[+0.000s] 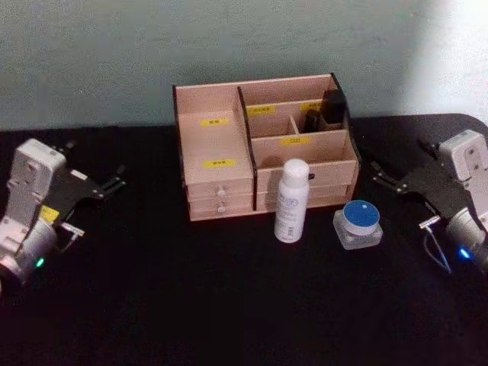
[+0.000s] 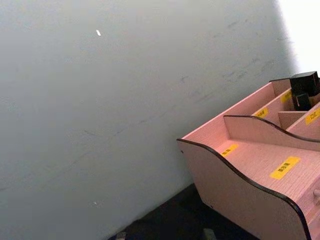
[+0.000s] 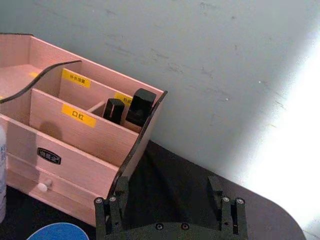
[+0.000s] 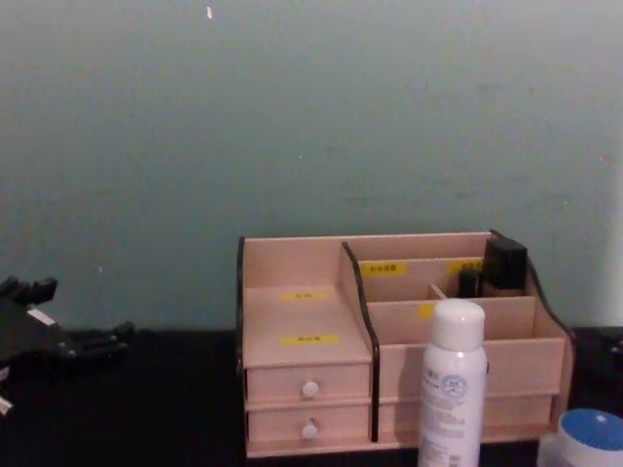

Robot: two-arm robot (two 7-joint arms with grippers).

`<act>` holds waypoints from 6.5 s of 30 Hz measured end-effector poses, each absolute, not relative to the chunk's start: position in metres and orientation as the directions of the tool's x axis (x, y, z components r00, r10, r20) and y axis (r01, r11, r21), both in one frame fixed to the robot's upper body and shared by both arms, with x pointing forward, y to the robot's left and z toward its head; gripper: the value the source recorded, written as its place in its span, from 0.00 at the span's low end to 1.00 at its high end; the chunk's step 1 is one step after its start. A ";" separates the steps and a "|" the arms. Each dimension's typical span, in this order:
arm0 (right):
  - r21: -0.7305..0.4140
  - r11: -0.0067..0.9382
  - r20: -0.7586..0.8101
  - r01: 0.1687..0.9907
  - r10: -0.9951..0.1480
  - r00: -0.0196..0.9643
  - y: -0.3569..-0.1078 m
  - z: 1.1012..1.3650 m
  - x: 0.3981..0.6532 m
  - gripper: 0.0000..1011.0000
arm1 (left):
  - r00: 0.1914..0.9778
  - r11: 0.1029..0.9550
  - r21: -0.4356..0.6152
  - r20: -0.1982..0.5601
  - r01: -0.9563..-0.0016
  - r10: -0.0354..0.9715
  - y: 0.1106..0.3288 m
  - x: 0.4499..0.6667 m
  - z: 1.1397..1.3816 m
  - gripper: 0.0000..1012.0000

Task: Pick up the facial cleanser and watermelon frost from the table and place them into the tiered storage box.

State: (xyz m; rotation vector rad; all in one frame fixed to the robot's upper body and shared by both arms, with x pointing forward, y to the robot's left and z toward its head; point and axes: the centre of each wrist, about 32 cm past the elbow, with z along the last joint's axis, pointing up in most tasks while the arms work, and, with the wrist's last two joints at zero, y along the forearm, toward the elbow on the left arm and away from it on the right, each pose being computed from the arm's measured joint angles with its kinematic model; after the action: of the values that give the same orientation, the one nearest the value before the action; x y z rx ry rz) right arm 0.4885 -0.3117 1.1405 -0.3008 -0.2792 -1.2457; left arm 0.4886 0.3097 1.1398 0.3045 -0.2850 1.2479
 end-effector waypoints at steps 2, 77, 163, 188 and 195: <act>-0.072 0.300 0.354 0.951 -0.884 0.305 -0.314 1.142 0.488 0.99 | 0.292 0.287 0.070 0.374 -0.955 0.880 0.310 0.489 1.140 0.99; -0.163 0.739 0.022 0.654 -0.660 0.751 -0.279 1.126 0.505 0.99 | 0.292 0.287 0.070 0.374 -0.955 0.880 0.310 0.489 1.140 0.99; -0.127 0.767 0.001 0.629 -0.635 0.773 -0.272 1.136 0.525 0.59 | 0.292 0.287 0.070 0.374 -0.955 0.880 0.310 0.489 1.140 0.99; 0.015 0.717 0.012 0.697 -0.697 0.717 -0.259 1.187 0.568 0.59 | 0.292 0.287 0.070 0.374 -0.955 0.880 0.310 0.489 1.140 0.99; 0.037 0.688 0.026 0.725 -0.726 0.687 -0.258 1.193 0.585 0.59 | 0.292 0.287 0.070 0.374 -0.955 0.880 0.310 0.489 1.140 0.99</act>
State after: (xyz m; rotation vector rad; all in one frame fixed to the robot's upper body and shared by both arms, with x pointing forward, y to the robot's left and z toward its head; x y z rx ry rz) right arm 0.5846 -0.2576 1.1926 0.0244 -0.0393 -0.8124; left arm 0.4886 0.3097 1.1398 0.3045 -0.2850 1.2480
